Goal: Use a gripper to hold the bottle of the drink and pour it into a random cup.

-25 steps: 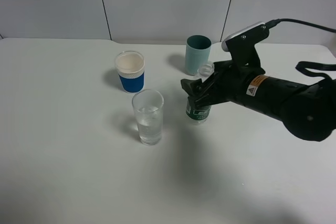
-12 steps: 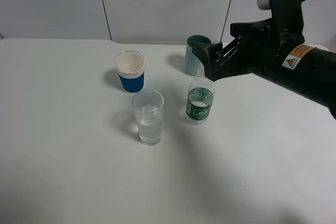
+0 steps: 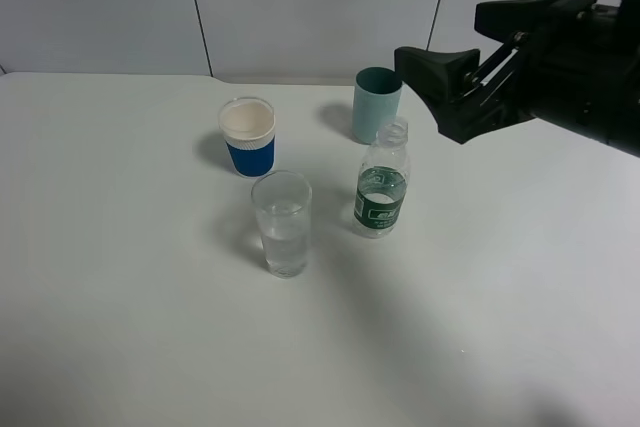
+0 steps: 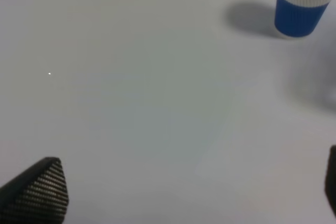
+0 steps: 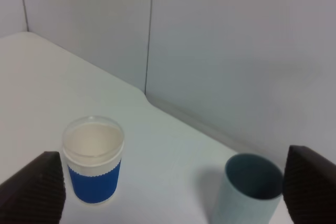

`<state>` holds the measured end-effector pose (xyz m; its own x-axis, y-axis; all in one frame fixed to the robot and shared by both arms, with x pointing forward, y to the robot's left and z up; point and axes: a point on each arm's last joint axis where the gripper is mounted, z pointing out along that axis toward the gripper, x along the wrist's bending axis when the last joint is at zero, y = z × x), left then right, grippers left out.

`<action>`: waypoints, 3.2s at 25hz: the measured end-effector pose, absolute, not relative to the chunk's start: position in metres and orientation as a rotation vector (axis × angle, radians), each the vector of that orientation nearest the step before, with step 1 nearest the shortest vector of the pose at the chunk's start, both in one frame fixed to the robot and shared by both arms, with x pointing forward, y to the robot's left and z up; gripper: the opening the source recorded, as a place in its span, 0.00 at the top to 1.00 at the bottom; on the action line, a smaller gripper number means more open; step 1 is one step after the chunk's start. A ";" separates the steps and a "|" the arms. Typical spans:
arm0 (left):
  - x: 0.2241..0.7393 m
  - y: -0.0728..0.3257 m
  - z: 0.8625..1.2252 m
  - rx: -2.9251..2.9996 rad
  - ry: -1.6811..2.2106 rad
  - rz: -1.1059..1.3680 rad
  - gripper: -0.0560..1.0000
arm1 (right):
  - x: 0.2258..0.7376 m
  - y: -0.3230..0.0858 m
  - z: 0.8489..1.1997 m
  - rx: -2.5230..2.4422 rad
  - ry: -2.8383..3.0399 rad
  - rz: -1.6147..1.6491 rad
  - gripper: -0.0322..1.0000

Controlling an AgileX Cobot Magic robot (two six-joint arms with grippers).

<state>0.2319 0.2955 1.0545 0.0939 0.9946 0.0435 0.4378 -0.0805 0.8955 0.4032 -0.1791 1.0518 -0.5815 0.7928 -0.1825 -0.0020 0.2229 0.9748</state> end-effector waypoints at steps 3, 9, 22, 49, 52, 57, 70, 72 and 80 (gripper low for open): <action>0.232 0.295 1.055 1.626 1.440 0.942 0.01 | 0.396 -0.186 1.060 0.666 1.780 1.405 0.18; 0.232 0.295 1.055 1.626 1.440 0.942 0.01 | 0.397 -0.219 1.072 0.722 1.679 1.285 0.18; 0.232 0.295 1.055 1.626 1.440 0.942 0.01 | 0.366 -0.263 1.091 0.931 1.576 1.190 0.18; 0.232 0.295 1.055 1.626 1.440 0.942 0.01 | 0.244 -0.309 1.085 1.294 1.589 1.083 0.18; 0.232 0.295 1.055 1.626 1.440 0.942 0.01 | 0.239 -0.311 1.079 1.338 1.628 1.040 0.18; 0.232 0.295 1.055 1.626 1.440 0.942 0.01 | 0.236 -0.308 1.074 1.383 1.677 1.057 0.18; 0.232 0.295 1.055 1.626 1.440 0.942 0.01 | 0.237 -0.304 1.047 1.425 1.740 1.065 0.18; 0.232 0.295 1.055 1.626 1.440 0.942 0.01 | 0.237 -0.304 1.047 1.425 1.740 1.065 0.18; 0.232 0.295 1.055 1.626 1.440 0.942 0.01 | 0.237 -0.304 1.047 1.426 1.740 1.065 0.18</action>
